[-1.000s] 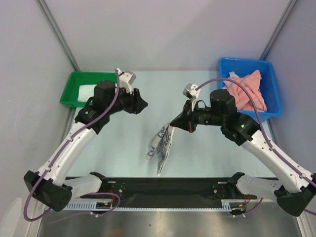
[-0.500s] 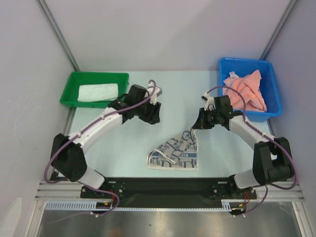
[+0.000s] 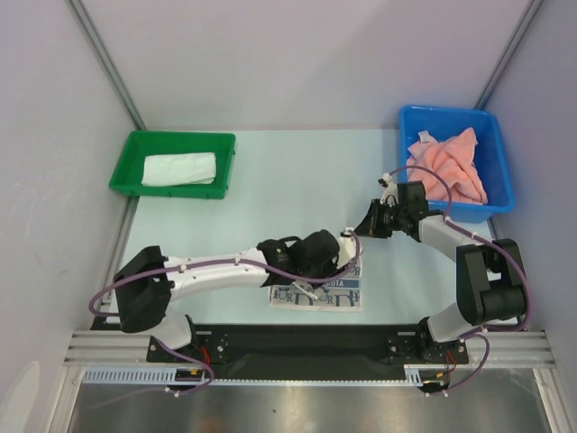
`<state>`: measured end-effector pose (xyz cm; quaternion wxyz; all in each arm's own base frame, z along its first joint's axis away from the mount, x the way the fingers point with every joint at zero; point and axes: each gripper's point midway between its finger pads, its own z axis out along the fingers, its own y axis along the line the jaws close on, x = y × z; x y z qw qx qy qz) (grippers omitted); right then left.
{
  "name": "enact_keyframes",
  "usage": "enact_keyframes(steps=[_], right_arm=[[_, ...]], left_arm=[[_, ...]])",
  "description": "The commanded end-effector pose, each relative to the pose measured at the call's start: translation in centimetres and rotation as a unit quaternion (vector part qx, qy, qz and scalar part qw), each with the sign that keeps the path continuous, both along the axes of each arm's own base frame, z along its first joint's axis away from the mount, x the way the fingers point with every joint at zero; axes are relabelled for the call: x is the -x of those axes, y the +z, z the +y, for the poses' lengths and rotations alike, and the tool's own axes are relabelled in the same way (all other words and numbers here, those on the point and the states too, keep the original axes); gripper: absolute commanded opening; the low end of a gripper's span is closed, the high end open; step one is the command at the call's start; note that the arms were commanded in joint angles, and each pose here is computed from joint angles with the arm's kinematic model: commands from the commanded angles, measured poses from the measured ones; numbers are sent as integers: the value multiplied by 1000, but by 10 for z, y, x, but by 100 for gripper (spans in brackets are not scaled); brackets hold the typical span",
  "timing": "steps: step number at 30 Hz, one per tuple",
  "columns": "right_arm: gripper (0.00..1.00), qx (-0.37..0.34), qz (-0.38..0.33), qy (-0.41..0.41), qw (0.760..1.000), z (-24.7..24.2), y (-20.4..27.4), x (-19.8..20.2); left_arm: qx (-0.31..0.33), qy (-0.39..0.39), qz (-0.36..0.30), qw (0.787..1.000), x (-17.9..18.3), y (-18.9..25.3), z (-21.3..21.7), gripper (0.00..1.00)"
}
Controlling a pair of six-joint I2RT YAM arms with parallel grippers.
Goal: Fold and stack the towels
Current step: Fold the towel
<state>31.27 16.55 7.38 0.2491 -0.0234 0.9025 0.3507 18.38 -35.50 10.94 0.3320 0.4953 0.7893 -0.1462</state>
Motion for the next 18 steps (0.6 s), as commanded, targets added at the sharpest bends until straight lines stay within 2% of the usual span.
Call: enact_keyframes(steps=[1,9,18], right_arm=[[0,-23,-15,-4,1000,0,7,-7],[0,-32,-14,0,999,2,8,-5],[0,-31,-7,-4,999,0,0,-4]], left_arm=[[-23,11,-46,999,-3,-6,-2,46],[-66,1,-37,997,15,-44,-5,49],[-75,-10,-18,997,33,-66,-4,50]])
